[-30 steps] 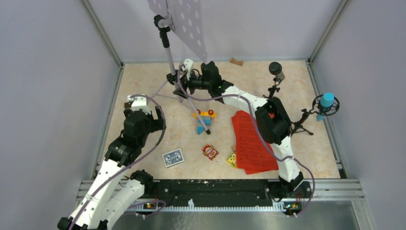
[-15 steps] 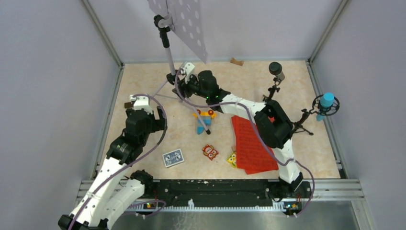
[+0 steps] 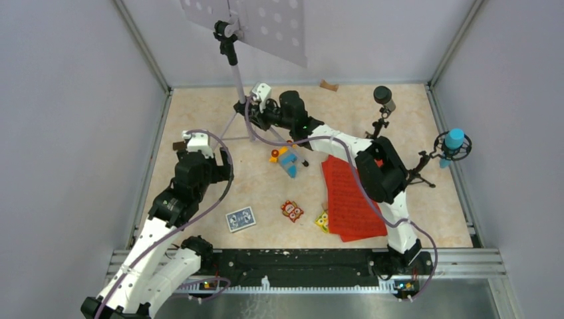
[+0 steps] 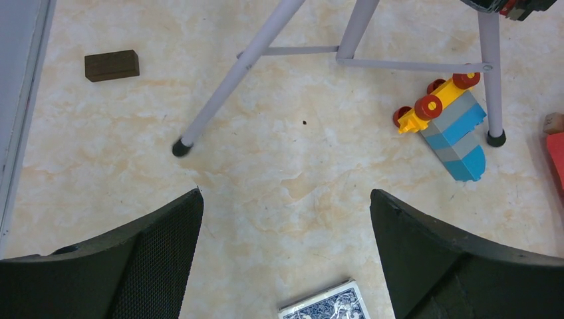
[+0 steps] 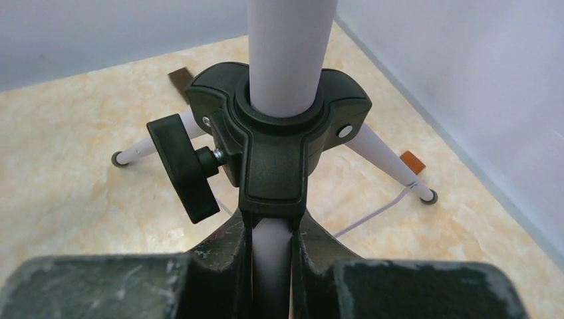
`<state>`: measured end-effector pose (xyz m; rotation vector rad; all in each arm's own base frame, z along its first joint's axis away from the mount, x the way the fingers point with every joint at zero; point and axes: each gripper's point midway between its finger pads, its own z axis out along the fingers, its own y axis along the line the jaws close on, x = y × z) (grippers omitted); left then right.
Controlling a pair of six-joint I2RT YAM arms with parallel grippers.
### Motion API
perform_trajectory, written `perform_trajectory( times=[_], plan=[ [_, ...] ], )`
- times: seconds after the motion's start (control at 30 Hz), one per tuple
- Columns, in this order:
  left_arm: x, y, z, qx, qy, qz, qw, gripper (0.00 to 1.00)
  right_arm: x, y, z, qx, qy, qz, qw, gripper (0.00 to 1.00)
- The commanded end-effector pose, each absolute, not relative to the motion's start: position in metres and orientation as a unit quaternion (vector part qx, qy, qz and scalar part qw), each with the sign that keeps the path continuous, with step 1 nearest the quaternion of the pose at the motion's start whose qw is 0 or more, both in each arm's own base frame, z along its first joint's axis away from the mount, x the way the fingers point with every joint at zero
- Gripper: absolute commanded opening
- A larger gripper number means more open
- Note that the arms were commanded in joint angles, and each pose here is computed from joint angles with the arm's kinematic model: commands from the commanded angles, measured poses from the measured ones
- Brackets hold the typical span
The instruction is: Pack up the instrument practice props
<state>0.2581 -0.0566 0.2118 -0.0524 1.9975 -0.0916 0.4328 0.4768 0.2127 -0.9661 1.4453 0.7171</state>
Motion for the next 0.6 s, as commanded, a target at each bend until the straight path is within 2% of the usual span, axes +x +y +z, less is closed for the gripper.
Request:
perform_trajectory(
  times=[0.0,0.3,0.43,0.57],
  plan=[
    [0.264,-0.059,0.218,-0.02,0.83,-0.045,0.556,0.99,0.429,0.478,0.25,-0.505,0.504,0.379,0.589,0.0],
    [0.281,-0.075,0.227,0.038,0.807,-0.059,0.586,0.99,0.43,0.468,0.237,-0.587,0.42,0.441,0.533,0.0],
    [0.302,-0.087,0.24,0.057,0.795,-0.063,0.6,0.99,0.44,0.46,0.259,-0.543,0.44,0.439,0.565,0.38],
    [0.327,-0.102,0.243,0.072,0.79,-0.073,0.604,0.99,0.439,0.446,0.285,-0.503,0.452,0.423,0.603,0.56]
  ],
)
